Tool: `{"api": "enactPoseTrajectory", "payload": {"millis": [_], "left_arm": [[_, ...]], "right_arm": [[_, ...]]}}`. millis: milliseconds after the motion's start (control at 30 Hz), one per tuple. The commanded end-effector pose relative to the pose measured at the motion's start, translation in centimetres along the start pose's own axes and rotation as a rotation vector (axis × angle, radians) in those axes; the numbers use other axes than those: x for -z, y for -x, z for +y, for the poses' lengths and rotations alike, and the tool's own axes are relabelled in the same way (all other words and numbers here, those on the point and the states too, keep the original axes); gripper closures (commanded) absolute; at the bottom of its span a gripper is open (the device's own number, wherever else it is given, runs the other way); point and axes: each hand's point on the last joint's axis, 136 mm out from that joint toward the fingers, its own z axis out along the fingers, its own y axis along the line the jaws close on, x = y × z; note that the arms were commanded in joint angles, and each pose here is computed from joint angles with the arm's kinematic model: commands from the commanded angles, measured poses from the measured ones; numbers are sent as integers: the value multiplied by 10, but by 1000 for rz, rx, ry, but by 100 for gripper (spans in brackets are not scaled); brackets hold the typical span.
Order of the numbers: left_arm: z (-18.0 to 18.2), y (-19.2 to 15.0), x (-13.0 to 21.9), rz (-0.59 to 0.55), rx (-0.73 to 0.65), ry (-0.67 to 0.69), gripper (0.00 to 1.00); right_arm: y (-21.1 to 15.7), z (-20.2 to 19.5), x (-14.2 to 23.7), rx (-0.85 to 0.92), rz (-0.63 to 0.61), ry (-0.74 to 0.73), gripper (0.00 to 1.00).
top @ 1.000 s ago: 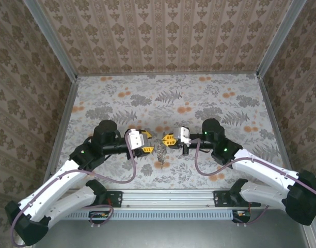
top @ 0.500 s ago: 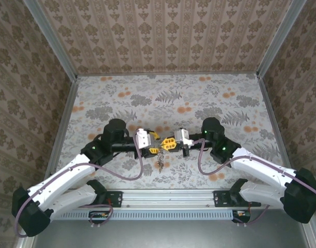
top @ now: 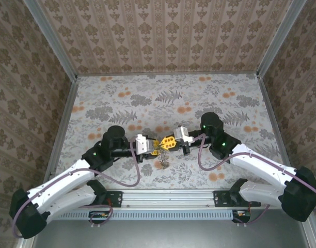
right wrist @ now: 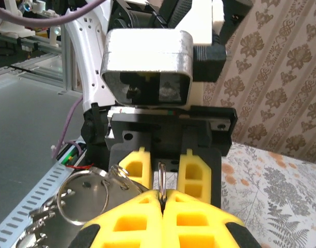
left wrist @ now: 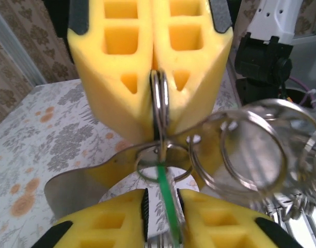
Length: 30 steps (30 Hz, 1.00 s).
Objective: Put the keys on the keyring
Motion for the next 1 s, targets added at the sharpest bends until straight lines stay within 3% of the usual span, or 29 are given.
{"api": "enactPoseTrajectory", "payload": {"millis": [0, 67, 100, 533, 800, 967], "left_arm": [[7, 8, 7, -28, -15, 70, 88], [7, 8, 10, -25, -21, 81, 99], [6, 8, 11, -27, -25, 80, 100], [10, 9, 17, 44, -19, 96, 100], [11, 9, 14, 172, 49, 41, 100], [11, 14, 6, 272, 18, 3, 100]], "right_arm": [[20, 0, 6, 58, -30, 13, 100], [20, 0, 7, 59, -29, 13, 100], [20, 1, 7, 59, -29, 15, 100], [-1, -9, 14, 63, 79, -88, 100], [-24, -19, 18, 75, 223, -170, 100], [-30, -22, 11, 74, 254, -211, 100]]}}
